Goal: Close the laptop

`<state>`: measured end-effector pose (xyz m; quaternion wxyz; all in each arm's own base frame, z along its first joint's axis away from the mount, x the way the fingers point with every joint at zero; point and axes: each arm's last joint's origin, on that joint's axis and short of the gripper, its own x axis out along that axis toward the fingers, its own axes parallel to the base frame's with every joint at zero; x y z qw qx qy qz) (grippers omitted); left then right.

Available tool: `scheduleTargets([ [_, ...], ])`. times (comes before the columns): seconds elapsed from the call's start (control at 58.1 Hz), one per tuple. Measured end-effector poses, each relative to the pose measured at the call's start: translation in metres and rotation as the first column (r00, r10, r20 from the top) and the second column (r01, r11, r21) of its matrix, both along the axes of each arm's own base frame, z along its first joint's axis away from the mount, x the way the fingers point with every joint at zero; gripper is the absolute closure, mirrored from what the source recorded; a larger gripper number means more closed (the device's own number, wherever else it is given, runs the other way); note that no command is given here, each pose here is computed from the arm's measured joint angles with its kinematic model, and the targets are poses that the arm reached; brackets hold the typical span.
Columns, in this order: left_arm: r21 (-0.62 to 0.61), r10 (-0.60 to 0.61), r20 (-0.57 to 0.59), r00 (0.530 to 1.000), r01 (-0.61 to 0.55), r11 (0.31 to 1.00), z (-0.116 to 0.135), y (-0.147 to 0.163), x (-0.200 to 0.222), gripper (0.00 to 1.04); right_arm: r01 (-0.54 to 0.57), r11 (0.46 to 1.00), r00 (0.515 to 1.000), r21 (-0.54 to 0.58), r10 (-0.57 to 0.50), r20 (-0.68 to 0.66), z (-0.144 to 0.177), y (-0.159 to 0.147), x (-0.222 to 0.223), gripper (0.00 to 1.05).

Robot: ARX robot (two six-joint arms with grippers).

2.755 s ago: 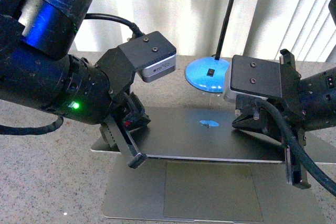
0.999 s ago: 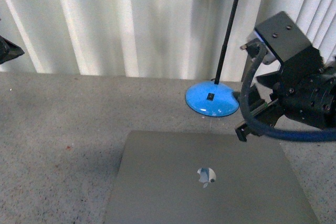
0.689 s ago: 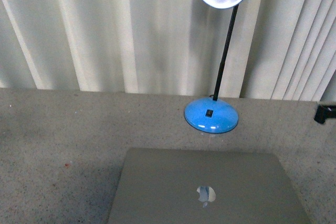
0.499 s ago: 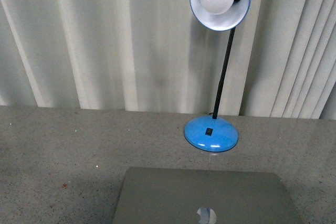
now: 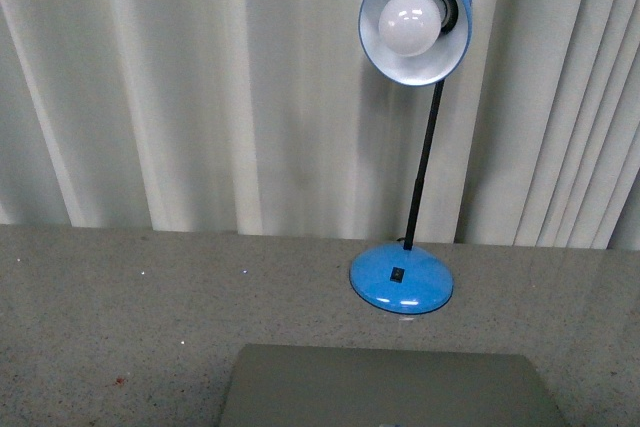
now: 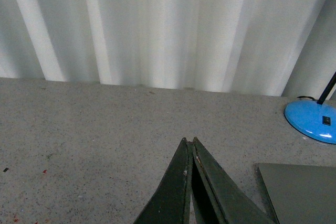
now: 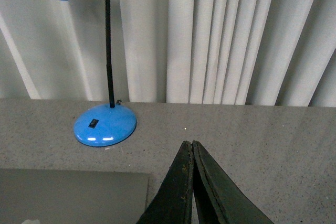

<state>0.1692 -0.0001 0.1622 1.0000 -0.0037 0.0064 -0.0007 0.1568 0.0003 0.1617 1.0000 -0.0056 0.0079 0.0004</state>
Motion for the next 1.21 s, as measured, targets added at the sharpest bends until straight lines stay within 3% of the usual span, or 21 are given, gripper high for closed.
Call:
scheduleTargets([
  [1.205, 0.0, 0.002, 0.044, 0.999, -0.002, 1.0, 0.014, 0.0, -0.056, 1.01, 0.0, 1.0, 1.0, 0.0, 0.0, 0.025, 0.007, 0.0, -0.046, 1.02],
])
